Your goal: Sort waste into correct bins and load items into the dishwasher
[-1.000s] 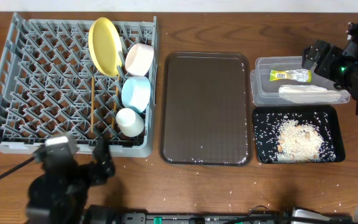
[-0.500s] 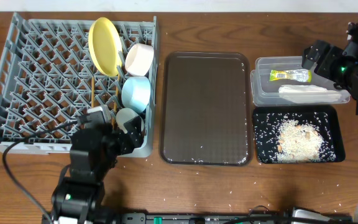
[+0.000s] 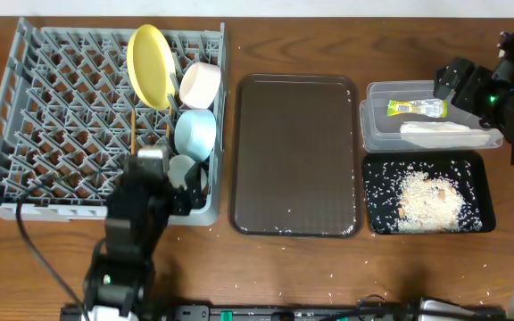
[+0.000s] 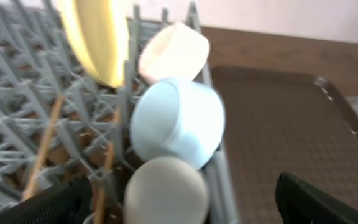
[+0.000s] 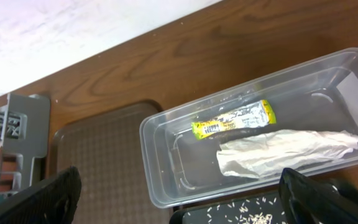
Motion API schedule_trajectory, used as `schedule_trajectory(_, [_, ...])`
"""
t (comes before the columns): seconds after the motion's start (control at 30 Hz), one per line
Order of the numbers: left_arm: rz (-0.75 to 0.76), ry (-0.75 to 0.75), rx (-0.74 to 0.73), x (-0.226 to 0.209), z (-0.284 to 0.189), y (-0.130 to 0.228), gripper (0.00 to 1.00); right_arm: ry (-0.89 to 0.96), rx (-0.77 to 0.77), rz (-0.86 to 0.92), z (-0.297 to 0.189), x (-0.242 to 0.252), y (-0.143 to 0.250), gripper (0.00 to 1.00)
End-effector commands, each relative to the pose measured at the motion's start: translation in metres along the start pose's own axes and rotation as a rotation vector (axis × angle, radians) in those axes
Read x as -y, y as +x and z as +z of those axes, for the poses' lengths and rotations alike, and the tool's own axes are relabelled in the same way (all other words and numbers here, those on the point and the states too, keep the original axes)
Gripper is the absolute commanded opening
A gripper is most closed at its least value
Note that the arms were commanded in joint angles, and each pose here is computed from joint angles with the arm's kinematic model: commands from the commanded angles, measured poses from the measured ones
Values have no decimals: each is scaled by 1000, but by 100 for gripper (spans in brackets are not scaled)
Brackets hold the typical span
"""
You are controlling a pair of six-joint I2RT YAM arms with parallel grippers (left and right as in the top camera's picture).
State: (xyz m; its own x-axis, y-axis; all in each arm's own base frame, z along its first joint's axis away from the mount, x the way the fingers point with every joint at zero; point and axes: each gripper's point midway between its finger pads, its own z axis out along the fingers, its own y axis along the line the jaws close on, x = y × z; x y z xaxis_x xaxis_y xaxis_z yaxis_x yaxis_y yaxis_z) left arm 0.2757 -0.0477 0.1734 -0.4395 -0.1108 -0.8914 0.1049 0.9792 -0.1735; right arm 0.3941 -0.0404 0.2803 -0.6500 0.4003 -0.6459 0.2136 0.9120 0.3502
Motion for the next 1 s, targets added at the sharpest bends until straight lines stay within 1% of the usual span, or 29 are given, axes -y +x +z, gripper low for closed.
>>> schedule_trajectory(0.0, [51,-77,91,-23,-9,18,94,-6,9,5,-2,-1,-4,99])
schedule_trajectory(0.1, [41,-116,173,-38,-15,29,94,-6,9,5,-2,-1,-4,99])
schedule_trajectory(0.27, [26,-163,244,-53,-21,37,94,-6,9,5,-2,-1,-4,99])
schedule_trajectory(0.4, [22,-199,255,-63,-20,48,94,-6,9,5,-2,-1,-4,99])
schedule_trajectory(0.57, [53,-222,306,-68,-26,39,94,-6,9,5,-2,-1,-4,99])
schedule_trajectory(0.97, [47,-235,306,-71,-26,39,94,-6,9,5,-2,-1,-4,99])
